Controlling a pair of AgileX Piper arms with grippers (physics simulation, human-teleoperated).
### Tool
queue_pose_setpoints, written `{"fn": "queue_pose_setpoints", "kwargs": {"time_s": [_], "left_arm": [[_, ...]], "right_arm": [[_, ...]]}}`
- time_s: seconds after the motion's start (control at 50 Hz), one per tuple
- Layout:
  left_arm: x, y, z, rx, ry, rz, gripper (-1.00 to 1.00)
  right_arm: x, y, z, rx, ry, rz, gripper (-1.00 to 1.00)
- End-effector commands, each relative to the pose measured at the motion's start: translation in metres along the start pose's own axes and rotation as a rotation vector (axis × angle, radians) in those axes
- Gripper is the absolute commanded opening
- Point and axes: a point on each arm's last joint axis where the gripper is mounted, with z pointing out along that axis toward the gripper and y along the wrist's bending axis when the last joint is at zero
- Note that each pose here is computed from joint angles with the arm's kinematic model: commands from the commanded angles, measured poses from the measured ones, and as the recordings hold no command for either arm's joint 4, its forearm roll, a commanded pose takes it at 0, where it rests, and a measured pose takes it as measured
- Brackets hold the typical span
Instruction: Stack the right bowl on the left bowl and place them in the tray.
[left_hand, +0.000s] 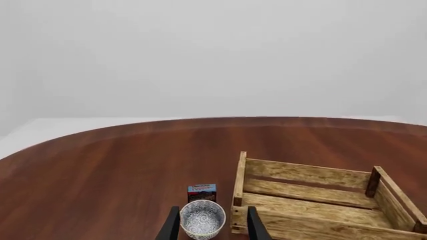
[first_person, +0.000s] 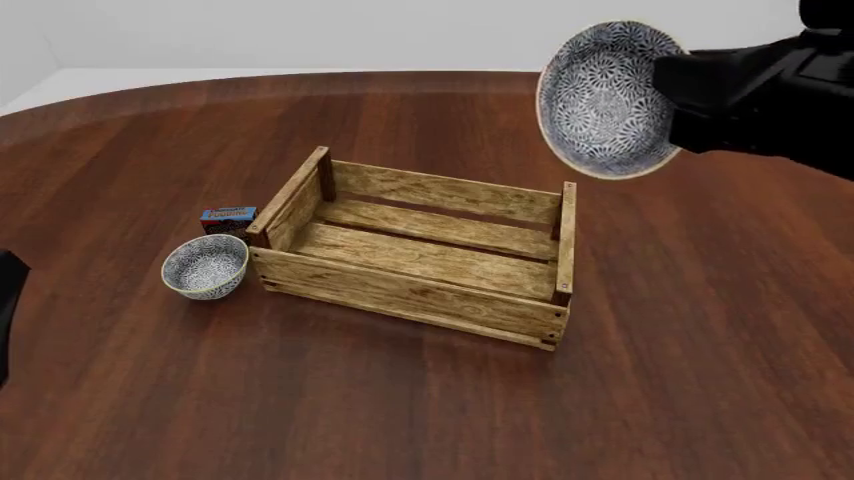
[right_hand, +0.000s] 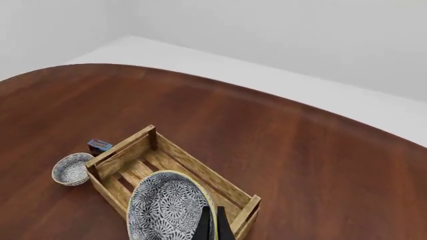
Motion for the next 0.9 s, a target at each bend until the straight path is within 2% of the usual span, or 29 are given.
{"fn": "queue_pose_setpoints", "kwargs": {"time_s": [0.02,0.16,0.26,0.32,0.48,0.64,0.74,0.9], "left_arm": [[-0.016,-0.005,0.013,0.075,-0.001,-0.037,1.00],[-0.036,-0.009,0.023,0.129,-0.030,0.015,1.00],[-0.048,-0.011,0.032,0.140,-0.039,0.022,1.00],[-0.056,-0.015,0.037,0.184,-0.048,0.027,1.00],[-0.073,-0.025,0.056,0.240,-0.075,0.030,1.00],[-0.076,-0.038,0.078,0.309,-0.070,0.022,1.00],[-0.076,-0.054,0.099,0.370,-0.049,0.005,1.00],[-0.078,-0.077,0.116,0.459,-0.024,0.007,1.00]], "right_arm": [[-0.001,0.017,0.017,-0.081,-0.031,0.032,-1.00],[0.000,0.020,0.028,-0.087,-0.050,0.010,-1.00],[0.001,0.023,0.034,-0.100,-0.051,0.024,-1.00],[0.000,0.025,0.039,-0.105,-0.049,0.021,-1.00],[0.006,0.033,0.052,-0.134,-0.028,0.020,-1.00],[0.009,0.038,0.061,-0.149,-0.014,0.016,-1.00],[0.012,0.041,0.066,-0.156,-0.004,0.014,-1.00],[0.014,0.043,0.068,-0.163,0.003,0.017,-1.00]]}}
